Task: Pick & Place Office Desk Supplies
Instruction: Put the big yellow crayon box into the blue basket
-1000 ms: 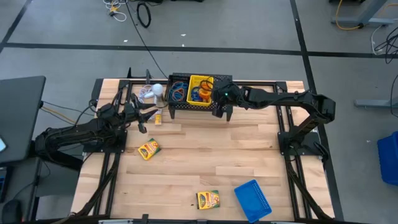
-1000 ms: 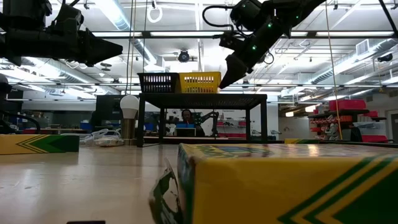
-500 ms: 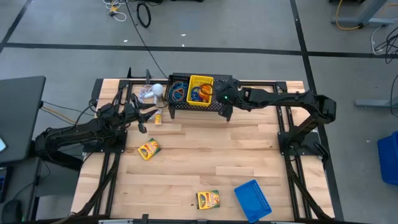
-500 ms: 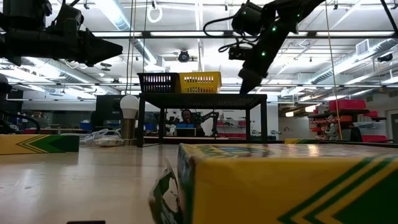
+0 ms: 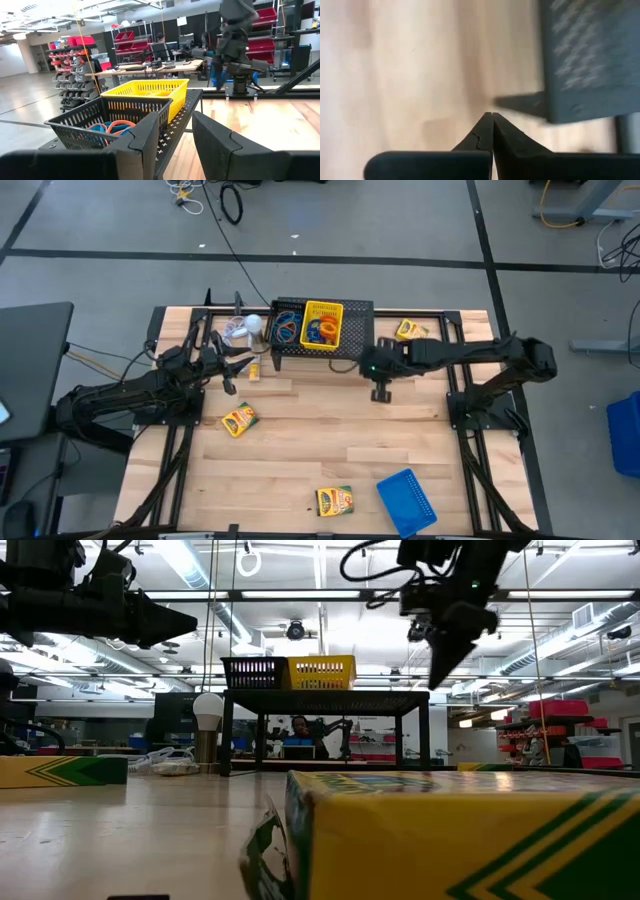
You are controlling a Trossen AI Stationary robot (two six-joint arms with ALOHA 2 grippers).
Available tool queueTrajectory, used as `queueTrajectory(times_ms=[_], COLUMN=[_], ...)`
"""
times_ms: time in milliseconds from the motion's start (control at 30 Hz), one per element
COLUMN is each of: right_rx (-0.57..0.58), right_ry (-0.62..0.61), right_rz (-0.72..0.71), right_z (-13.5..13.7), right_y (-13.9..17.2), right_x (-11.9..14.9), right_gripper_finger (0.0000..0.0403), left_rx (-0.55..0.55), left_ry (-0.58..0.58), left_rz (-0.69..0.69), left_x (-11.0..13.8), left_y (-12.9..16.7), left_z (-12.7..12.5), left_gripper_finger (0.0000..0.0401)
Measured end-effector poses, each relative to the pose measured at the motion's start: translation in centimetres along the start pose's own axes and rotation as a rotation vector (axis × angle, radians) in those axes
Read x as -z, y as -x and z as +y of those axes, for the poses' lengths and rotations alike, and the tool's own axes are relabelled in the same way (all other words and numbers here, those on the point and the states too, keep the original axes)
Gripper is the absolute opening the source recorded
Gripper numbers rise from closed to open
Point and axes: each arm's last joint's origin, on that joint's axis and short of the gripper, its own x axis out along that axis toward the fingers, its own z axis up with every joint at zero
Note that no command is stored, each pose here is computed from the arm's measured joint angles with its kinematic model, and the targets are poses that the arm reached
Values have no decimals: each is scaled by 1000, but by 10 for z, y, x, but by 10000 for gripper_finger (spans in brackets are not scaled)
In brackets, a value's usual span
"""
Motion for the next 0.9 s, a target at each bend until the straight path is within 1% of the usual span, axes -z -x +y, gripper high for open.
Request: queueTrajectory(times_ms=[67, 167, 267, 367, 500, 567, 667, 767, 900], right_rx=[-60, -205, -350, -452, -546, -585, -633, -672, -714], right_ry=[9, 53, 107, 163, 182, 177, 153, 142, 195], right_rz=[33, 33, -18, -94, -138, -122, -98, -80, -69], right_z=[10, 29, 50, 75, 112, 130, 155, 179, 214], right_y=[2, 7, 13, 17, 14, 8, 1, -2, -8], right_x=[3, 4, 1, -5, -11, -11, -16, -28, -47], right_gripper_finger=[7, 24, 49, 86, 153, 189, 231, 252, 253], left_rx=[0, 0, 1, -8, -39, -47, -57, -63, -64], left_ry=[0, -2, -12, -15, -30, -36, -38, -37, -17], left_rz=[0, 3, 8, 24, 44, 52, 60, 58, 52], left_x=[0, 0, 1, 2, 4, 5, 5, 5, 4], left_y=[0, 0, 0, -1, -2, -3, -3, -3, -3], left_z=[0, 0, 0, 0, 1, 1, 1, 1, 1], left_gripper_finger=[125, 125, 125, 125, 125, 125, 125, 125, 125])
